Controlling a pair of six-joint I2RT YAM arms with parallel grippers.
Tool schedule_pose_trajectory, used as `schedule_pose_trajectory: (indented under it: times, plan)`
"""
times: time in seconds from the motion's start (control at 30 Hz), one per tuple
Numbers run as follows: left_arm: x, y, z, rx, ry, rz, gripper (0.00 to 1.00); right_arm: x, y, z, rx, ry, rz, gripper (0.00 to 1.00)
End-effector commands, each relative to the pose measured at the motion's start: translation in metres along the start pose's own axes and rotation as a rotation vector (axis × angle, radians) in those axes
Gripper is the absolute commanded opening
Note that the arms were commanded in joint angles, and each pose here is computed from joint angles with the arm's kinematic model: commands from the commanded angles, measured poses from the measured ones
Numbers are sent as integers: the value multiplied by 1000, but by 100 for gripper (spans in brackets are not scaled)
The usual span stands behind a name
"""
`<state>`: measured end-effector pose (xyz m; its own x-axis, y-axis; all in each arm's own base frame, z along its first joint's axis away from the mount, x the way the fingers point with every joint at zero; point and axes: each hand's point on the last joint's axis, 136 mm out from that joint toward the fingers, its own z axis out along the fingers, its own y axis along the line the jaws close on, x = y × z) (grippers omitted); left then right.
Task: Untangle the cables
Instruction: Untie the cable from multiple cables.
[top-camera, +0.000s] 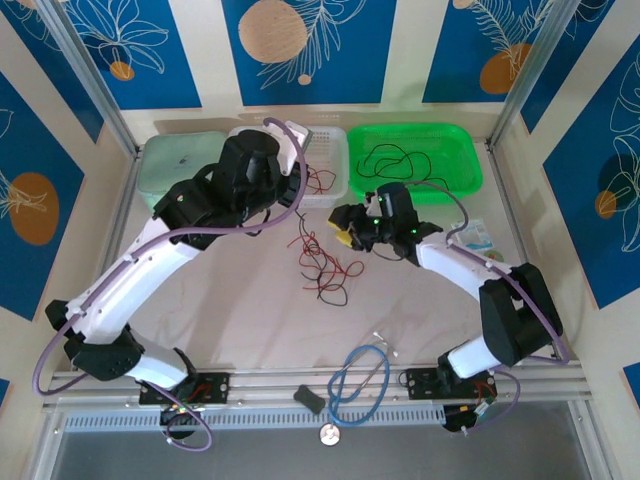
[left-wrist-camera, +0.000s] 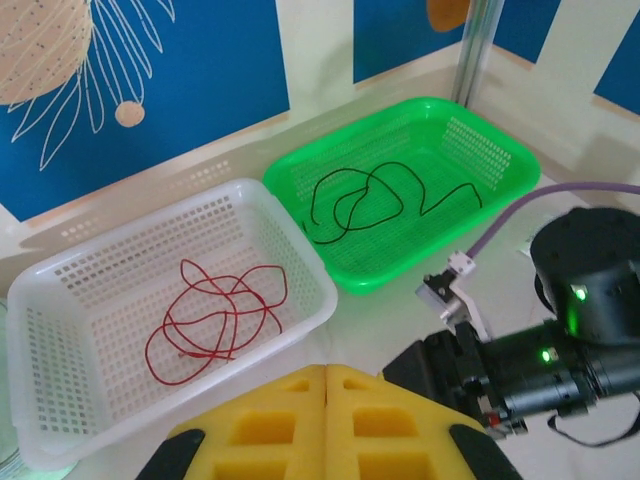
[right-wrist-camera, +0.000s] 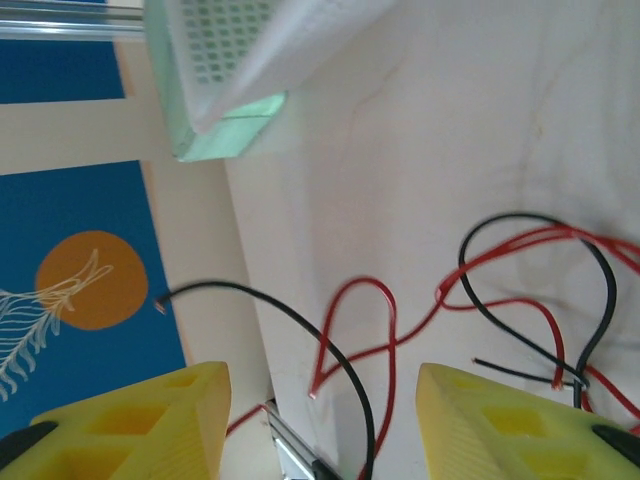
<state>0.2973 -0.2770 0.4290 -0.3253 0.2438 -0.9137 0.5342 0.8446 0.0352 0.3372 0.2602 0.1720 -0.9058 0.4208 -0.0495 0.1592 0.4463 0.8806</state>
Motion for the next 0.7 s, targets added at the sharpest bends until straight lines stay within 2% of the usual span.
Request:
schedule_pose_trajectory:
  times: [0.0,0.27,0.43,0.67]
  plan:
    - [-12,-6,-14,46,-49,-3,0,10,11,-1,-39,127,-56,52]
    - [-12,-5,-15,42,-56,-8,0,29,12,34,-25,251,5,50]
    - [-11,-5,-14,41,-54,-6,0,48,9,54,-7,321,41,43]
    - [-10,-4,-15,38,-62,-8,0,56,13,67,6,346,35,33]
